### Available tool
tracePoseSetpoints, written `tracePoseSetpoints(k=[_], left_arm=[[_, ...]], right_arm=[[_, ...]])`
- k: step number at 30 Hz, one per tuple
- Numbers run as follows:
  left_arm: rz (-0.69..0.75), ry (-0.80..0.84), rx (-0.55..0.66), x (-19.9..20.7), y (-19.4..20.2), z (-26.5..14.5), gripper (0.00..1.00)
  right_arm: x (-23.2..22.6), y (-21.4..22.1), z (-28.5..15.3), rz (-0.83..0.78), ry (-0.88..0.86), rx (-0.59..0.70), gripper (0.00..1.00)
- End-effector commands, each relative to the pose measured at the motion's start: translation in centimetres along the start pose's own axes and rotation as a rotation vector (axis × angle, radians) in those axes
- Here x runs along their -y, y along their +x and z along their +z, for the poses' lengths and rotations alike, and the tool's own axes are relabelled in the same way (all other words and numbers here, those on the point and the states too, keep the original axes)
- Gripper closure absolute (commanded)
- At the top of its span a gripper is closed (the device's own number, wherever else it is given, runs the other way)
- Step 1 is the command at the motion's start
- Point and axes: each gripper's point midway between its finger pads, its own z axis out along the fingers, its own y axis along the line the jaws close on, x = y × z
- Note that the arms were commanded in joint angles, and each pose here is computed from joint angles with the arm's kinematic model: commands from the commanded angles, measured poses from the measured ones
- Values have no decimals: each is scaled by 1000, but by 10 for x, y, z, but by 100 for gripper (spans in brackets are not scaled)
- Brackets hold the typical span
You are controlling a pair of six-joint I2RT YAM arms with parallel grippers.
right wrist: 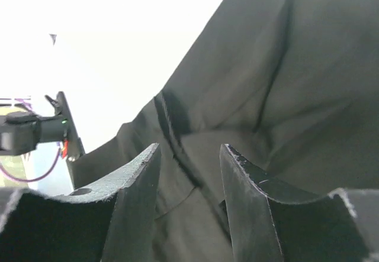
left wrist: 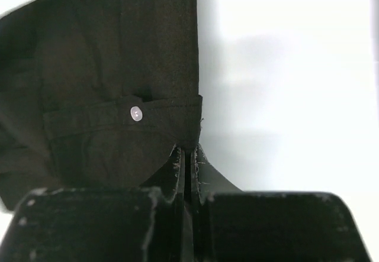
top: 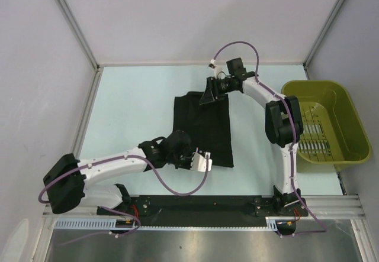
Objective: Fold and stack the long sleeve shirts
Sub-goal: Fold the shirt
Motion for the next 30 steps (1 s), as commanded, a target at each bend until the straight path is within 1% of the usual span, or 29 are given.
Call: tracePoseSetpoints(k=[1,2,4,5,6,9,10,11,12,13,14,15,16,17,18,19,20,21,22,23,24,26,30], left_arm=[[-213,238,112,42,-45,-44,100],[-224,272,158,43,-61,-52,100],[-274,322,139,49,-65,-58,100],[-274,316,148,42,-72,-61,100],[-281,317,126,41,-70,-61,100],[-300,289,118,18,-66,-55,100],[-296,269,127,5,-69,-55,100],[-320,273,97,-4,-58,-47,100],[-297,263,93,-14,-54,-44,100],[-301,230,98,-34,-53,-44,100],[-323,252,71,-39,-44,-34,100],[-320,269,74,-46,-41,-29,100],[-329,241,88,-70,-42,-31,100],[-366,287,51,-70,-29,-20,100],[-346,265,79,-91,-36,-21,100],[-367,264,69,-101,-28,-21,100],[-377,287,53,-105,-18,-8,100],[-361,257,73,-126,-25,-9,99],[-384,263,60,-133,-16,-8,99],[-399,286,47,-135,-7,2,99],[-398,266,55,-152,-6,1,99],[-399,288,42,-155,2,5,98],[-411,262,11,-173,27,24,98]], right_arm=[[-27,5,-16,-25,-57,-8,50],[-27,12,-14,-17,-61,-20,50],[-28,19,-13,-14,-58,-30,50],[-27,25,-12,-5,-55,-40,50],[-23,28,-11,-25,-39,-44,50],[-13,33,-12,-13,-13,-45,51],[-12,34,-11,-14,-13,-47,51],[-7,34,-13,-8,-8,-46,51],[-4,32,-14,-11,-4,-41,51],[-3,34,-13,-8,-1,-50,51],[1,32,-16,-13,3,-47,51],[3,30,-14,-15,3,-50,51],[5,33,-15,-1,5,-63,52],[6,31,-16,-6,-3,-63,52],[8,26,-16,-9,-4,-59,52],[9,26,-17,-1,-7,-62,52],[9,23,-18,-2,-14,-57,52],[9,15,-19,-15,-18,-47,52],[8,13,-20,-13,-22,-48,52],[7,8,-22,-17,-35,-39,52],[10,4,-20,-12,-36,-31,52],[15,-9,-20,-30,-28,-8,54],[41,-5,-4,-4,-10,-36,57]])
